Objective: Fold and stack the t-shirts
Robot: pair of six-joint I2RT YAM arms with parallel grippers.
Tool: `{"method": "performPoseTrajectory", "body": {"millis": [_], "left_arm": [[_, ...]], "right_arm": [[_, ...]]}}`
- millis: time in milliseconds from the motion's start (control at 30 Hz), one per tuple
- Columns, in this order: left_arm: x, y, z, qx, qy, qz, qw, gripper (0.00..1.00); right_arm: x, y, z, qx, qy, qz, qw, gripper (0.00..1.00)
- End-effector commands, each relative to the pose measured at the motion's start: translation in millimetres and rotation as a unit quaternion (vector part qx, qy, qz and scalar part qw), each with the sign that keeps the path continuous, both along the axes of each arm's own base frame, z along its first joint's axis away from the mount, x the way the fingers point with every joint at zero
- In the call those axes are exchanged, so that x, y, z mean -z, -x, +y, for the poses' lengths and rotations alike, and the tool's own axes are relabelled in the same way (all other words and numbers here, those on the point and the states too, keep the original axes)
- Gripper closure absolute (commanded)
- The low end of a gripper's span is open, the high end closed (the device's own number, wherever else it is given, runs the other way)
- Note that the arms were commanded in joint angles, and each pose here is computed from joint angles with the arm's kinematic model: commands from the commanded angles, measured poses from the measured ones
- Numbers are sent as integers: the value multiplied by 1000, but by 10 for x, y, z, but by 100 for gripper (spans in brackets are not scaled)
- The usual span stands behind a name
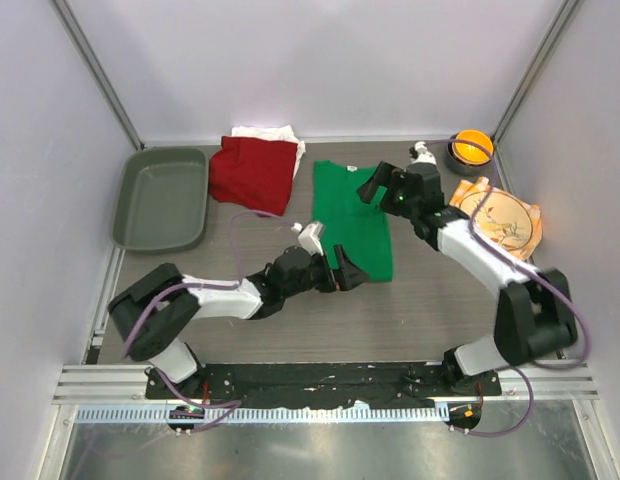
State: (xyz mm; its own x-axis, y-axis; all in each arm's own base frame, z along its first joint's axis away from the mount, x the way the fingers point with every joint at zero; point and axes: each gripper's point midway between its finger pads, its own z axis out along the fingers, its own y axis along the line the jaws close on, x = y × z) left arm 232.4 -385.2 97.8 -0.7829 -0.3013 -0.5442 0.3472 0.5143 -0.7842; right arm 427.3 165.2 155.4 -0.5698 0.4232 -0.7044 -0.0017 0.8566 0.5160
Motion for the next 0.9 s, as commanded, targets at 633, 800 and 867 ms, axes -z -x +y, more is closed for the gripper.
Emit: {"method": "performPoseTrajectory", "body": {"millis": [633, 800, 867], "left_arm": [[745, 325, 1100, -108, -221, 113, 963, 0], [927, 253, 1115, -128, -230, 124, 957, 0], [981, 202, 1145, -142, -234, 131, 953, 0]], "right_arm": [[742, 1446, -513, 23, 37, 94, 995, 7], [893, 1480, -513, 28, 30, 101, 994, 7], [965, 1483, -508, 32, 26, 104, 994, 7]]}}
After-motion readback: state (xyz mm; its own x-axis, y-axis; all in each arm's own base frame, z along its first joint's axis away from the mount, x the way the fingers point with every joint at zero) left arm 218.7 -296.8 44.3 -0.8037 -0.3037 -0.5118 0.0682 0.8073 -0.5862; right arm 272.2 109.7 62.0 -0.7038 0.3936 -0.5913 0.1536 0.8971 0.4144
